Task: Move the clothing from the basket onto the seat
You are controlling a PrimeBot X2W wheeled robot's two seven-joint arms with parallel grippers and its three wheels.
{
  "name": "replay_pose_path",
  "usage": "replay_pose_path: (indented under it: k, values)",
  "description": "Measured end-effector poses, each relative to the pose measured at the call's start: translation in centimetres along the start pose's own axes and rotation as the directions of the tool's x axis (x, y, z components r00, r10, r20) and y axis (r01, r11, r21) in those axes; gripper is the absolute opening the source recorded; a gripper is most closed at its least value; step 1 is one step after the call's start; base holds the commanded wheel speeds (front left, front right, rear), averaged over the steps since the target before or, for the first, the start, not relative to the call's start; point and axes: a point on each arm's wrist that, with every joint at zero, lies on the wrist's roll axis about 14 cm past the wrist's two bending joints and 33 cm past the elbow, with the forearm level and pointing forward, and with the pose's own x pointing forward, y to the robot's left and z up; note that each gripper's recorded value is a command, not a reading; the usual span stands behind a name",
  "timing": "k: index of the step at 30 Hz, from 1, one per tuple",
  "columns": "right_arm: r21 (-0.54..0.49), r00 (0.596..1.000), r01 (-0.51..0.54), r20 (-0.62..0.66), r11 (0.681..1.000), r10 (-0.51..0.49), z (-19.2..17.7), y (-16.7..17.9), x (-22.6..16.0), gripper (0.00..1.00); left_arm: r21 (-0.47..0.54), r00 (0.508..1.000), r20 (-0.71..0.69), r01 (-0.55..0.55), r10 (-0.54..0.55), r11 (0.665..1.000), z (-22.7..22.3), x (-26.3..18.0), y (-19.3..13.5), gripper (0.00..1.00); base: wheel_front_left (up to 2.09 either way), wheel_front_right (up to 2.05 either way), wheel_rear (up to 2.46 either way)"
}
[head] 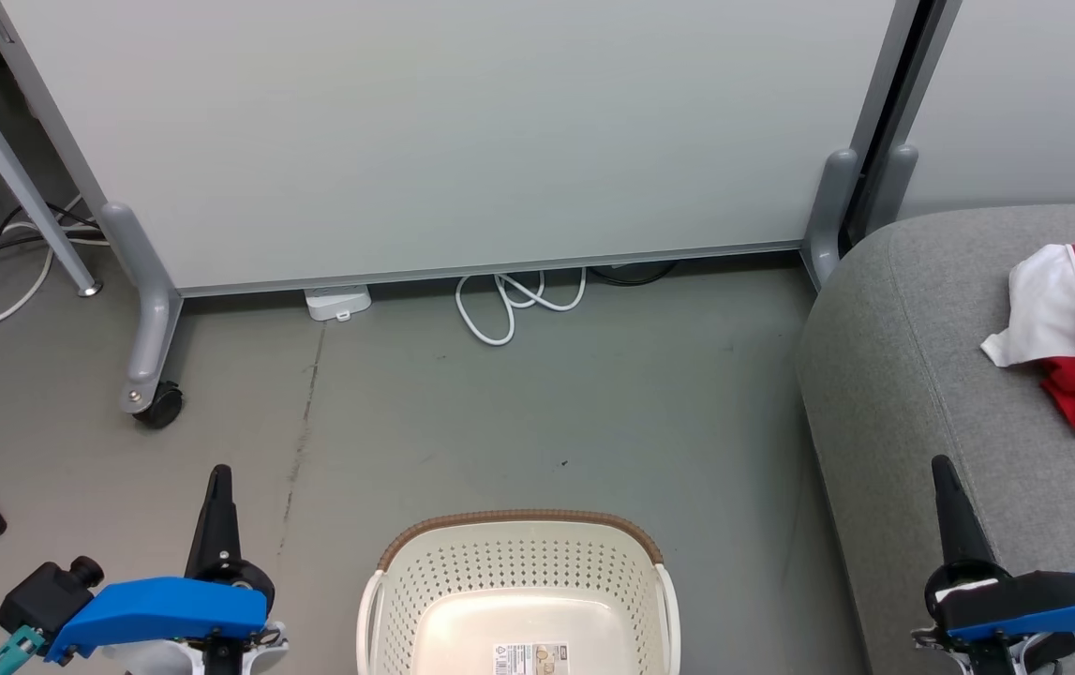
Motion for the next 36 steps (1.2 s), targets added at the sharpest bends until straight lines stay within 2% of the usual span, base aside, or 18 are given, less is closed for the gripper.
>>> replay_pose_path:
  k: [19,36]
  values:
    - [0.204,1.0,-0.006,0.001,0.979,0.006,0.5,0.2,0.1,0.0,-0.197,1.0,-0.003,0.018,-0.019,0.98,0.4,0.6,-0.7,0.0,0.0,0.0,0.0]
    - [0.359,1.0,-0.017,0.005,0.933,0.017,1.0,0.4,0.0,0.0,-0.342,0.999,-0.007,0.038,-0.043,0.939,0.7,1.0,-1.4,0.0,0.0,0.0,0.0]
